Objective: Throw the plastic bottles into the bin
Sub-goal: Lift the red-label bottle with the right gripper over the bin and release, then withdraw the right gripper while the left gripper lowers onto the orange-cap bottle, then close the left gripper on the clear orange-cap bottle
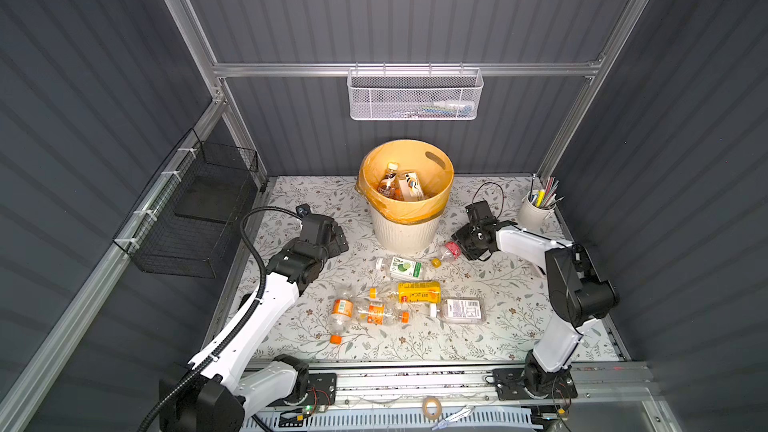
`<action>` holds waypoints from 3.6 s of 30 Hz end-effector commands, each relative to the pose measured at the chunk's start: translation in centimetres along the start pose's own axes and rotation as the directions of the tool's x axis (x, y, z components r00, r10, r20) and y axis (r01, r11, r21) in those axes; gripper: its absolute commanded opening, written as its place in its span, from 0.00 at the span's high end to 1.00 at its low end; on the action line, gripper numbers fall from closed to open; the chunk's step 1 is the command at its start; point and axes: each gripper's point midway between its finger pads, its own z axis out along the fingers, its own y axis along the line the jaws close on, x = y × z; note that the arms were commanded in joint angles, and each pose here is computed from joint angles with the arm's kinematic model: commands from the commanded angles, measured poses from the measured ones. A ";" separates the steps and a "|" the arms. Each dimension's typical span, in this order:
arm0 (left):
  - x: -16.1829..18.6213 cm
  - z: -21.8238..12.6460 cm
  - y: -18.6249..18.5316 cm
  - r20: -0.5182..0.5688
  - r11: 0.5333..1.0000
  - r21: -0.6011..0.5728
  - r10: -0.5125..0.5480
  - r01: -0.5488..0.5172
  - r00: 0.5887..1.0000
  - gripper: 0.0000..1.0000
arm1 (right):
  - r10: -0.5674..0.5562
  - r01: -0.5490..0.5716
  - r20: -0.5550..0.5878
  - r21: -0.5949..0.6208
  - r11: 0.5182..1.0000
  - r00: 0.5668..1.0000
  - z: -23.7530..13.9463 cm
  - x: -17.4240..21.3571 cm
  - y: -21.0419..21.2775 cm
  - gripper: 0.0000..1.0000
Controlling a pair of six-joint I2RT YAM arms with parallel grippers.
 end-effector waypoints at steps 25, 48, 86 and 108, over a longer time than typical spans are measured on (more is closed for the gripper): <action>7.3 1.6 2.3 -0.184 0.995 -0.053 -0.088 0.079 0.979 0.00 | -0.384 0.486 0.312 -0.683 0.546 0.869 -28.6 -4.6 23.9 0.44; 13.7 -0.4 3.1 -0.355 0.992 -0.123 -0.058 0.015 0.933 0.01 | -0.299 0.434 0.333 -0.479 0.763 0.894 -23.0 -5.6 11.9 0.01; 21.2 1.0 3.5 -0.578 0.991 -0.119 -0.014 -0.068 0.816 0.22 | -0.165 0.212 0.141 -0.462 0.861 0.976 -17.4 -5.2 1.9 0.01; 5.6 -2.6 -1.1 -0.147 0.977 0.055 -0.197 0.206 0.969 0.51 | -0.097 0.145 0.126 -0.449 0.882 0.987 -16.2 -5.8 -1.2 0.01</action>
